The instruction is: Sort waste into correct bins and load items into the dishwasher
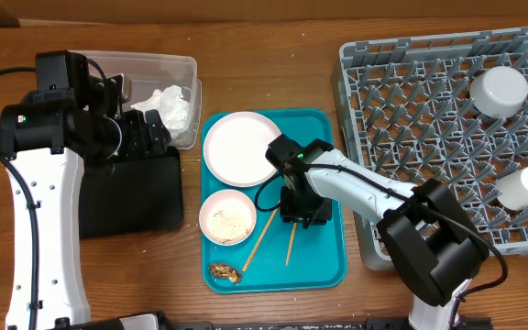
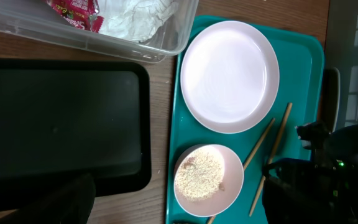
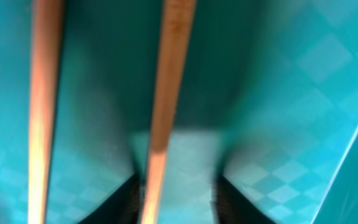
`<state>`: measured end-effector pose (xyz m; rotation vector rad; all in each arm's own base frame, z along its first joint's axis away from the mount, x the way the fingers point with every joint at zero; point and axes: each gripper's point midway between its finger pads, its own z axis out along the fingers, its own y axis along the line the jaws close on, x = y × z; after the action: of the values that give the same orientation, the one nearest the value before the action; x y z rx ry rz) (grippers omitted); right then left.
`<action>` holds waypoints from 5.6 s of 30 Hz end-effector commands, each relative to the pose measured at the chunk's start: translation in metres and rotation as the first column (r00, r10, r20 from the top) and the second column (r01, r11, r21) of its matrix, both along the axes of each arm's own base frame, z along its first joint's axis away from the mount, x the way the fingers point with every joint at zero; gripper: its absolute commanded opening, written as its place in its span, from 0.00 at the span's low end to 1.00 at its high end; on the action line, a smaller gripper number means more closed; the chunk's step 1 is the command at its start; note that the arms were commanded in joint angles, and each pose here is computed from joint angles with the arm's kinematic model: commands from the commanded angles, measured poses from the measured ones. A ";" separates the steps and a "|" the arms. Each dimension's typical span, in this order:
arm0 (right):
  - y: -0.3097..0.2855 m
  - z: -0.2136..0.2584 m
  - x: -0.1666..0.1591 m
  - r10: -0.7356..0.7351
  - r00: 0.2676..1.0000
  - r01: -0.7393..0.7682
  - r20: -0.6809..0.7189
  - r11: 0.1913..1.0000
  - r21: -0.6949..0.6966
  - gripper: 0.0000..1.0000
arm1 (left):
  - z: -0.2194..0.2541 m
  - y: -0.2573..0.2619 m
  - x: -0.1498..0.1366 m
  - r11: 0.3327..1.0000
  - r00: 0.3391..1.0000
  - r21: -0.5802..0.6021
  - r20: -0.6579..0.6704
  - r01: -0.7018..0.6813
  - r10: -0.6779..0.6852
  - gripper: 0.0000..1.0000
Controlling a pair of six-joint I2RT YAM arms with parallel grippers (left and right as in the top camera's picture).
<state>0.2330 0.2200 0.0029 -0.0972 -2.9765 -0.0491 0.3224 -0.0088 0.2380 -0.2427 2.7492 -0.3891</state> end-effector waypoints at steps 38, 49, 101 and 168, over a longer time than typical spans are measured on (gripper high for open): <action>-0.140 0.107 0.040 0.282 0.942 -0.278 0.183 0.959 -0.047 0.04 | 0.001 0.001 0.000 1.000 1.000 0.000 -0.003 -0.008 0.008 0.88; -0.141 0.112 0.044 0.232 0.953 -0.225 0.196 0.973 -0.059 0.43 | 0.000 0.001 -0.001 1.000 1.000 -0.001 -0.008 -0.008 0.008 0.87; 0.019 -0.008 0.027 -0.074 0.997 0.074 0.009 0.996 -0.038 0.04 | 0.000 0.001 0.000 1.000 1.000 0.005 -0.006 -0.002 0.002 0.88; -0.194 0.190 0.082 0.020 0.926 -0.012 0.376 1.000 -0.025 0.38 | -0.192 -0.182 -0.083 0.932 0.900 0.159 -0.354 0.325 -0.253 0.63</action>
<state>0.3110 0.0249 0.1811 -0.0564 -3.3237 -0.0139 0.2435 -0.1959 0.0641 0.1890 3.0944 -0.2009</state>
